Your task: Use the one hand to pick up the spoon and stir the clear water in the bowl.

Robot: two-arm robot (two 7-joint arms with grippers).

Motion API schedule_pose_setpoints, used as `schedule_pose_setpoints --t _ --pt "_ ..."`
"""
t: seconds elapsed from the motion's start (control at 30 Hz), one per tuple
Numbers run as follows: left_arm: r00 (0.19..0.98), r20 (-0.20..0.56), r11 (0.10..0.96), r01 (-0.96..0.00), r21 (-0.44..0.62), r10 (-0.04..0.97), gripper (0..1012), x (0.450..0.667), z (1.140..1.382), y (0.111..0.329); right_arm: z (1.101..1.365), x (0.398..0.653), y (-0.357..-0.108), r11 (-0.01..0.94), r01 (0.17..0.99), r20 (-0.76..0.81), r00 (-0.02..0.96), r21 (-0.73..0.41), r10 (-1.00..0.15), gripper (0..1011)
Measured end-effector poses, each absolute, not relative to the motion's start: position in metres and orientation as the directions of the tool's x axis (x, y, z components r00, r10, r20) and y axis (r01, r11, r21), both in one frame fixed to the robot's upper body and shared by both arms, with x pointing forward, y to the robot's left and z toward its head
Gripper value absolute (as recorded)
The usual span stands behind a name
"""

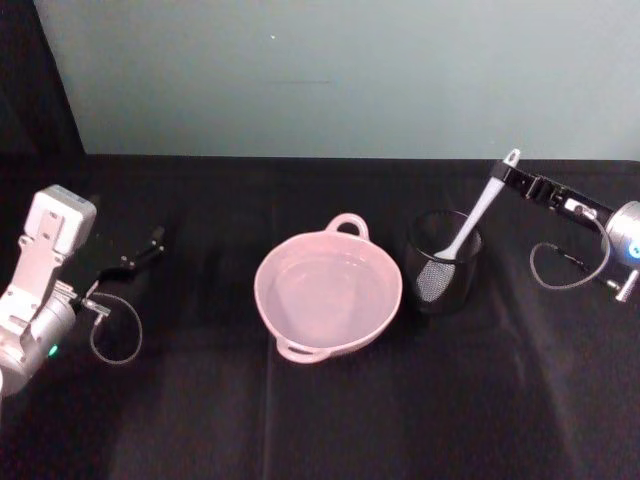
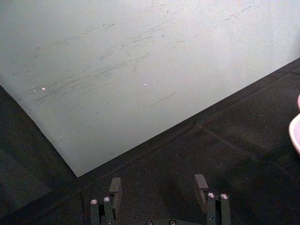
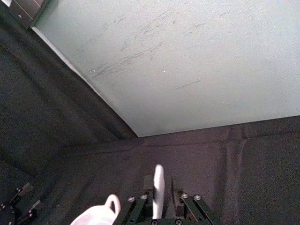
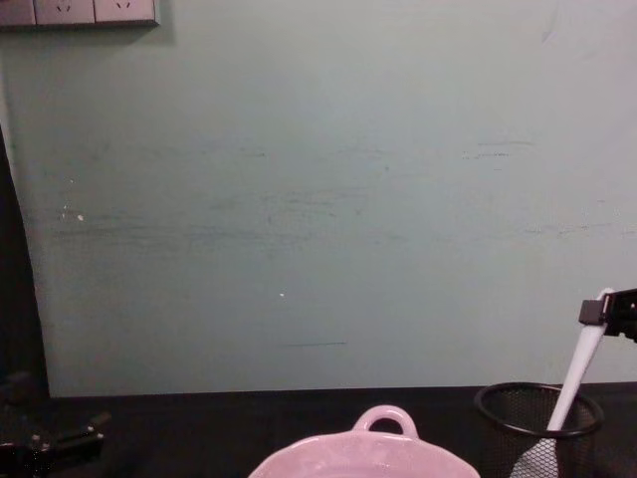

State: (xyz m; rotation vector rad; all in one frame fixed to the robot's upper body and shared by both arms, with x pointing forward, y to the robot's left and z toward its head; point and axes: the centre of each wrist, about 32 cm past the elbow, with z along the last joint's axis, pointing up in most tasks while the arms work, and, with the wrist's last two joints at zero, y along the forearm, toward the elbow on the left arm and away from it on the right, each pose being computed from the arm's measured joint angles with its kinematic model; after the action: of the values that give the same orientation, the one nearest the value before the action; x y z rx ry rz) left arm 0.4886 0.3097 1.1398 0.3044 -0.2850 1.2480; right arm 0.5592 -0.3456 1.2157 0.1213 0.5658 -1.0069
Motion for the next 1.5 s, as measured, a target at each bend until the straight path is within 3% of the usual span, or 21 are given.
schedule_pose_setpoints --t 0.2,0.6,1.03,1.27,1.5 --pt "0.292 0.374 0.287 -0.955 0.07 0.88 1011 0.489 1.14 0.31 1.216 0.559 -0.346 0.539 0.827 -0.499 0.405 -0.157 -0.766 116" --pt "0.292 0.374 0.287 -0.955 0.07 0.88 1011 0.489 1.14 0.31 1.251 0.54 -0.344 0.533 0.844 -0.333 0.485 -0.063 -0.808 116" --pt "0.292 0.374 0.287 -0.955 0.07 0.88 1011 0.489 1.14 0.31 1.324 0.528 -0.343 0.601 0.797 -0.004 0.602 0.054 -0.798 116" --pt "0.292 0.374 0.287 -0.955 0.07 0.88 1011 0.489 1.14 0.31 1.347 0.538 -0.322 0.684 0.723 0.05 0.683 0.098 -0.729 116" --pt "0.292 0.374 0.287 -0.955 0.07 0.88 1011 0.489 1.14 0.31 1.335 0.548 -0.287 0.772 0.627 0.076 0.769 0.101 -0.635 116"
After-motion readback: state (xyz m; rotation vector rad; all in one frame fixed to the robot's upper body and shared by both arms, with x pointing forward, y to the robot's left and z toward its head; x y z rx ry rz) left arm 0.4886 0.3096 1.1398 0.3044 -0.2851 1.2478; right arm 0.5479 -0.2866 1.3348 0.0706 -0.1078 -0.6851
